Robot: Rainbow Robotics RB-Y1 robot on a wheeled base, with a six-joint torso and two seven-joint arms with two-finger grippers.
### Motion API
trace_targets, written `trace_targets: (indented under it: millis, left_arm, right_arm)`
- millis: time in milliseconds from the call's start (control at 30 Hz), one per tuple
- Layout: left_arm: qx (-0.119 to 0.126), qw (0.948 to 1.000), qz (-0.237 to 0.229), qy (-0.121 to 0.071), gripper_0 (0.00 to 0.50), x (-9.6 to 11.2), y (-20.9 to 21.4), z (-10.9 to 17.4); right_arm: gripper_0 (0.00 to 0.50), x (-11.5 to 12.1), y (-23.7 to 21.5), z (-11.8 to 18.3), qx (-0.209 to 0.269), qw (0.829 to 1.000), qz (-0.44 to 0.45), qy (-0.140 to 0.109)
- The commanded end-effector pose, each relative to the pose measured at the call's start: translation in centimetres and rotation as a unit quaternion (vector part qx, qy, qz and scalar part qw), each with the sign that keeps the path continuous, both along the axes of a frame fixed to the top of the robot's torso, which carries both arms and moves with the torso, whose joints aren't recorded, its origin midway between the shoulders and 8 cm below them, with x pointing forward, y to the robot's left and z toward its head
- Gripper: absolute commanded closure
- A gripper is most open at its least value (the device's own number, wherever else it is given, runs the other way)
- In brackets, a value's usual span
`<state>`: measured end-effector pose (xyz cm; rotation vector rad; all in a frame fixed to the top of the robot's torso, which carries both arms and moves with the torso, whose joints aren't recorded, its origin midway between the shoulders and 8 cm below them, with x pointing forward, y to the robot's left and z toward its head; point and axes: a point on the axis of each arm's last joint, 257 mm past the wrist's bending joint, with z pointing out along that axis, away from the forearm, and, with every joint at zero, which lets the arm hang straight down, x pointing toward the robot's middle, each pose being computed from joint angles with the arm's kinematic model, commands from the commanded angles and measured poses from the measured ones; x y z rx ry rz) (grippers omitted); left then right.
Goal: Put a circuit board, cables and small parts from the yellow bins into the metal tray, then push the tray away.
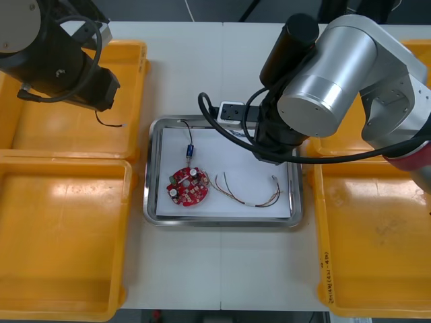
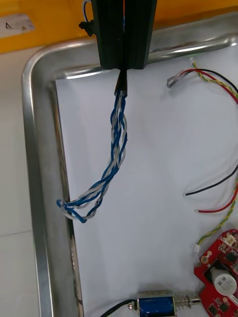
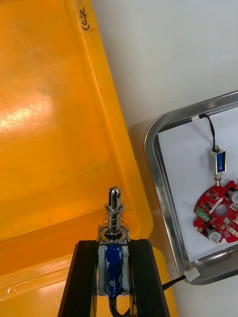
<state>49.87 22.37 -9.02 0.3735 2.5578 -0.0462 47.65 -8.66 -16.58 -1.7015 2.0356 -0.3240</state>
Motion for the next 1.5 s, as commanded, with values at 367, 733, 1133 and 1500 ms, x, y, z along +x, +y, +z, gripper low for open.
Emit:
trace_targets:
  millis: [367, 733, 1133, 1500]
  left_arm:
    - [-0.047, 0.9978, 0.042, -0.019, 0.5, 0.2, -1.1, 2.3]
    - [-0.049, 0.9977, 0.043, -0.02, 0.5, 0.2, -1.1, 2.4]
    - [-0.052, 0.9975, 0.044, -0.019, 0.5, 0.2, -1.1, 2.5]
    - [-0.055, 0.9971, 0.048, -0.02, 0.5, 0.2, -1.0, 2.6]
  right_arm:
    - [0.5, 2.1, 3.9, -2.6, -0.03, 0.997, 0.056, -0.047]
    - [0.5, 3.6, 3.0, -4.6, -0.034, 0.998, 0.038, -0.032]
    - [0.0, 4.6, 2.6, -4.9, -0.037, 0.998, 0.024, -0.037]
    - [0.0, 4.4, 2.8, -3.9, -0.042, 0.998, 0.027, -0.03]
